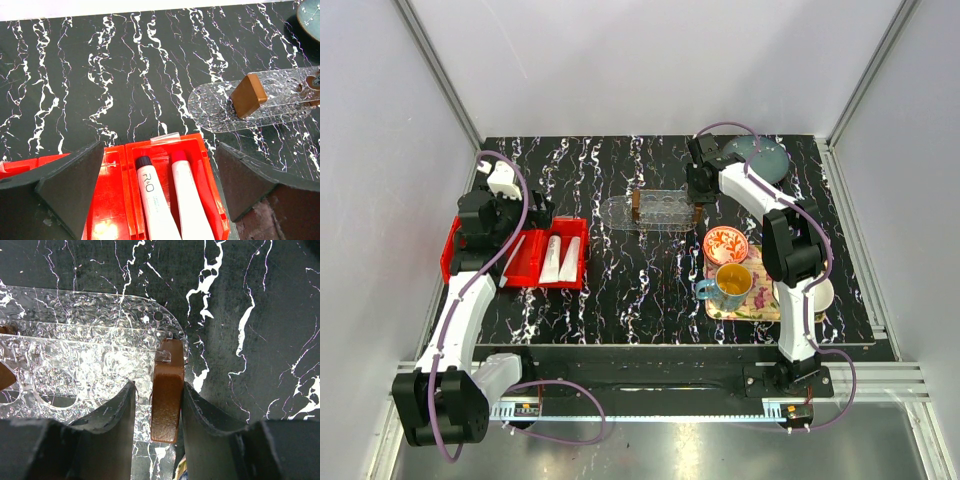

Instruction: Prepare toiletry sets of a toothbrush and toothpaste on the tray

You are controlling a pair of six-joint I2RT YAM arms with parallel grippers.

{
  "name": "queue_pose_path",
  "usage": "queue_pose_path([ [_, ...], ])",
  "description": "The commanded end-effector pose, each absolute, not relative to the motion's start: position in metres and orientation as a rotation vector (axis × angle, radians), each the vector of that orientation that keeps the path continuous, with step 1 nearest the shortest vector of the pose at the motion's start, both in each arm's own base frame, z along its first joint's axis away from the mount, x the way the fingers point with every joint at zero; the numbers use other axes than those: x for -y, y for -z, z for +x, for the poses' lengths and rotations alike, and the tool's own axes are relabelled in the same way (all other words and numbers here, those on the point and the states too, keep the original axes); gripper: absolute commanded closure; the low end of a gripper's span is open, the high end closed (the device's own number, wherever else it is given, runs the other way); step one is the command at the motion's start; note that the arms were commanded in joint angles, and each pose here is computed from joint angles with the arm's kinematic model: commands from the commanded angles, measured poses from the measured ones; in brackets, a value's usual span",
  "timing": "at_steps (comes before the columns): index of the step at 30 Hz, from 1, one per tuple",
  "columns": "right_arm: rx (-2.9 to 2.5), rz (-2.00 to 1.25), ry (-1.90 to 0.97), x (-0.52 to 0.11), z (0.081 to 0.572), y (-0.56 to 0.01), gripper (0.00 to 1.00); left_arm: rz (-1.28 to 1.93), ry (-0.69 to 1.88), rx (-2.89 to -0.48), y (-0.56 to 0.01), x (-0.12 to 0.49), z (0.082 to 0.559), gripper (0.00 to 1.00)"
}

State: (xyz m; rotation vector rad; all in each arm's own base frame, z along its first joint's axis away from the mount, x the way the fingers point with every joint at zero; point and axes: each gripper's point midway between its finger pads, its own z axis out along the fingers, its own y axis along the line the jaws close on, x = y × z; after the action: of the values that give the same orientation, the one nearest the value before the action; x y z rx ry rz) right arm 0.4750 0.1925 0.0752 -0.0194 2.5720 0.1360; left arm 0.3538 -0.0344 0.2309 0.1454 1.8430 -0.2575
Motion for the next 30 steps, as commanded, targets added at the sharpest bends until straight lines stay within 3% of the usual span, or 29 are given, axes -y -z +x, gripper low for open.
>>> queue_pose_path([
  [1,-2.486,-0.003,-0.204,-0.205,0.48,-0.112,0.74,0.16,0.233,-1.761,-0.25,0.033,0.357,0.01],
  [7,-2.487,-0.006,-0.205,-0.205,0.48,-0.113,0.64,0.161,0.235,-1.763,-0.249,0.034,0.356,0.01],
  [20,-2.476,-0.012,-0.209,-0.207,0.483,-0.118,0.5,0.161,0.233,-1.764,-0.249,0.033,0.357,0.01],
  [30,-2.454,-0.019,-0.207,-0.207,0.487,-0.129,0.45,0.165,0.234,-1.762,-0.249,0.034,0.356,0.01],
])
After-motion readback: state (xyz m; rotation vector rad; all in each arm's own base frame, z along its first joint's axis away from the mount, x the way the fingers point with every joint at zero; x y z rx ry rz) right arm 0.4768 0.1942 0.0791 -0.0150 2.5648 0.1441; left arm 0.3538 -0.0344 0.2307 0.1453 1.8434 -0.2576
